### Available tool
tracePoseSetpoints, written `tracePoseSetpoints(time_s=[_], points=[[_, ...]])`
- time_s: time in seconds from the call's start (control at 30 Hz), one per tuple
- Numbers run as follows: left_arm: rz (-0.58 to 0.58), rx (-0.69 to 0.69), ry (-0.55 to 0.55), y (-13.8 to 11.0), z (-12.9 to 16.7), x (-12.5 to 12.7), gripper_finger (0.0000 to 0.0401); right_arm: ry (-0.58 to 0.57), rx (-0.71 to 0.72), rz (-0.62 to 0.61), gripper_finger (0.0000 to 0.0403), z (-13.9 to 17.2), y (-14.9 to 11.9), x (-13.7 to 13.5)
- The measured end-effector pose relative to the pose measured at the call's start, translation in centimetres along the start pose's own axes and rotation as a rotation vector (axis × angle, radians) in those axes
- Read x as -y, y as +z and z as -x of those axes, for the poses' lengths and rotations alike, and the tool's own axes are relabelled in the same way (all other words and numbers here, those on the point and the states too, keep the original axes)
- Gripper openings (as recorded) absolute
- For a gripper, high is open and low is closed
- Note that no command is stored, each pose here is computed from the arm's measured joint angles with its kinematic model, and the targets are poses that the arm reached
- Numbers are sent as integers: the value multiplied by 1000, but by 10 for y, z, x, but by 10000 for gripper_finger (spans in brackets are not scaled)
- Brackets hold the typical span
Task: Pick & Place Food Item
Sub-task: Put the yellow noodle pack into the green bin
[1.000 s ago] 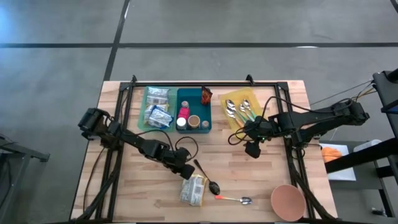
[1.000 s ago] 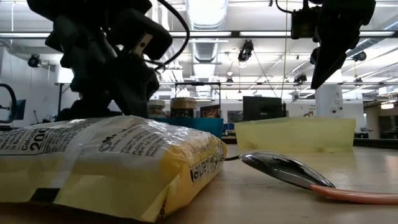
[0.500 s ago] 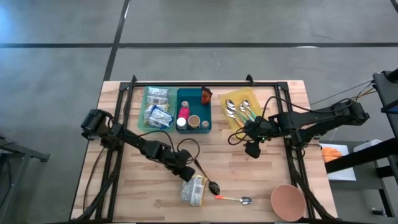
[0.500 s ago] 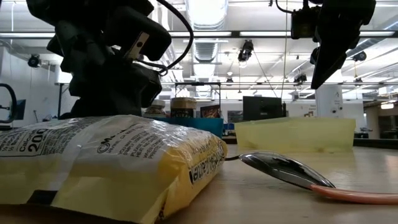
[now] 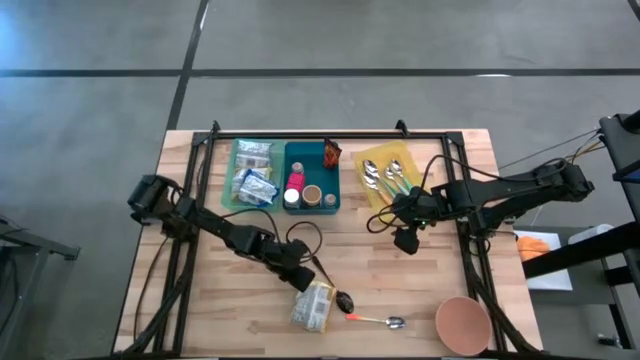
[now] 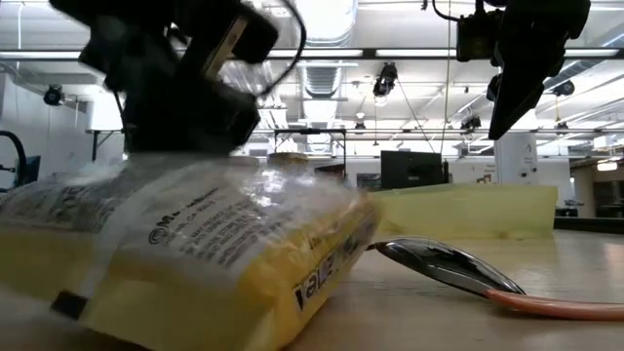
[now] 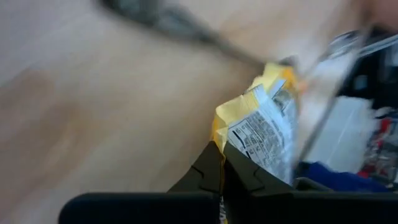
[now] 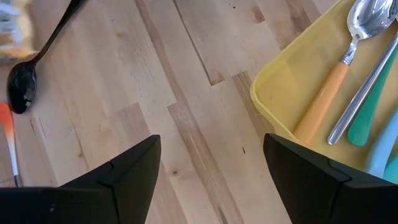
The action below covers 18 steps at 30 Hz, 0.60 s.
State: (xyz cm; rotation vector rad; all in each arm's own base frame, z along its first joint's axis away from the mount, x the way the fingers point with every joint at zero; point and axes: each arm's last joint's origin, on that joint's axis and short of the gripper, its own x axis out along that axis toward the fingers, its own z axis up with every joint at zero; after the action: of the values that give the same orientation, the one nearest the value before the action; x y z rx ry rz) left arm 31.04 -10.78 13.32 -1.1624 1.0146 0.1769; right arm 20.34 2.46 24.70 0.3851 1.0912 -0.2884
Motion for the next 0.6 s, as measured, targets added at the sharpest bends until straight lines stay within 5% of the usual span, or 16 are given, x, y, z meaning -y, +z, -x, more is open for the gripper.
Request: tracePoseSetpoints(time_s=[0.23, 0.6], points=[[-72, 180, -83, 7, 38, 44, 1, -4, -6, 1, 283, 0, -1, 0], [-162, 422, 59, 6, 140, 80, 0, -4, -6, 7, 283, 0, -1, 0]])
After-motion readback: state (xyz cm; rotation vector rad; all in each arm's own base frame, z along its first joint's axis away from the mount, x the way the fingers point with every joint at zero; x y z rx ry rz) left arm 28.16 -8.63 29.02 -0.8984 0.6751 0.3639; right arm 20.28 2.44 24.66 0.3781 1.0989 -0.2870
